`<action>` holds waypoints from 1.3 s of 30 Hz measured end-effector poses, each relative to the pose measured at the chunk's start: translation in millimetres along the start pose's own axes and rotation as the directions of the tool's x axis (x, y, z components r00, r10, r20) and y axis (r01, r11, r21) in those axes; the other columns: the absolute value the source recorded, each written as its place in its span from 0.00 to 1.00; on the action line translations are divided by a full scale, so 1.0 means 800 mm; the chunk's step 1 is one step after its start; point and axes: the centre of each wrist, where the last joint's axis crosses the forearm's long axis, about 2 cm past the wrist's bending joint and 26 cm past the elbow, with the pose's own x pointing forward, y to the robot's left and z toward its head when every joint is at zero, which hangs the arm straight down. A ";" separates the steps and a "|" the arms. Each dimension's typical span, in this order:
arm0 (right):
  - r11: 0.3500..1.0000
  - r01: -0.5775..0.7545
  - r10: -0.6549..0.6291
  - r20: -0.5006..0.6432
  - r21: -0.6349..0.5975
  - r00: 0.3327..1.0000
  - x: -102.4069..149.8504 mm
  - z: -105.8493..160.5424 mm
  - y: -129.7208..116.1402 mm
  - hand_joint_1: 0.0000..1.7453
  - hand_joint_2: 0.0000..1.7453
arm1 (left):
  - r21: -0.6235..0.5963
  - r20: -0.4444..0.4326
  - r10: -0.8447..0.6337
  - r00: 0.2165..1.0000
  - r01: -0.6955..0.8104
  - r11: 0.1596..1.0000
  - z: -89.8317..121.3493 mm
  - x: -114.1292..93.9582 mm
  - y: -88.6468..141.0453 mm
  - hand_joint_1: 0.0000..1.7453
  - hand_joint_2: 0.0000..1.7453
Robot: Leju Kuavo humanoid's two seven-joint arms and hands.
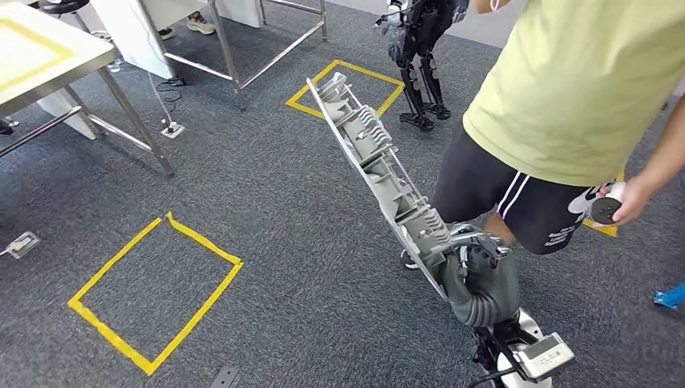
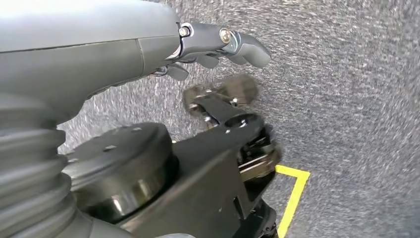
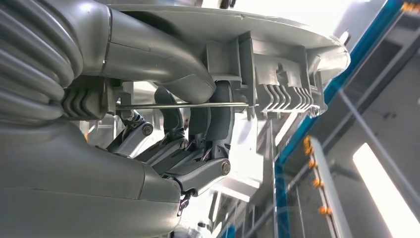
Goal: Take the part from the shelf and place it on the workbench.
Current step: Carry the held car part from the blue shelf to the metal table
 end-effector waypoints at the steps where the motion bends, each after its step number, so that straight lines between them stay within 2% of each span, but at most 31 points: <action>1: 1.000 -0.002 0.002 -0.001 -0.001 1.000 0.000 0.000 0.000 1.00 1.00 | 0.002 -0.002 -0.001 1.000 0.001 1.000 0.000 0.000 0.000 0.00 1.00; 12: 1.000 -0.023 0.023 -0.005 0.014 1.000 0.004 0.000 0.000 1.00 1.00 | 0.006 -0.024 -0.026 0.999 0.026 1.000 -0.002 0.006 0.005 0.00 1.00; 26: 0.999 -0.035 0.035 -0.002 0.024 0.999 0.006 0.001 -0.006 1.00 1.00 | -0.017 0.008 -0.006 1.000 0.006 1.000 -0.008 0.019 -0.007 0.00 1.00; 39: 0.999 -0.050 0.050 -0.002 0.014 0.999 0.009 0.004 -0.006 1.00 1.00 | 0.036 0.008 -0.008 1.000 0.008 0.999 -0.009 0.025 0.013 0.00 1.00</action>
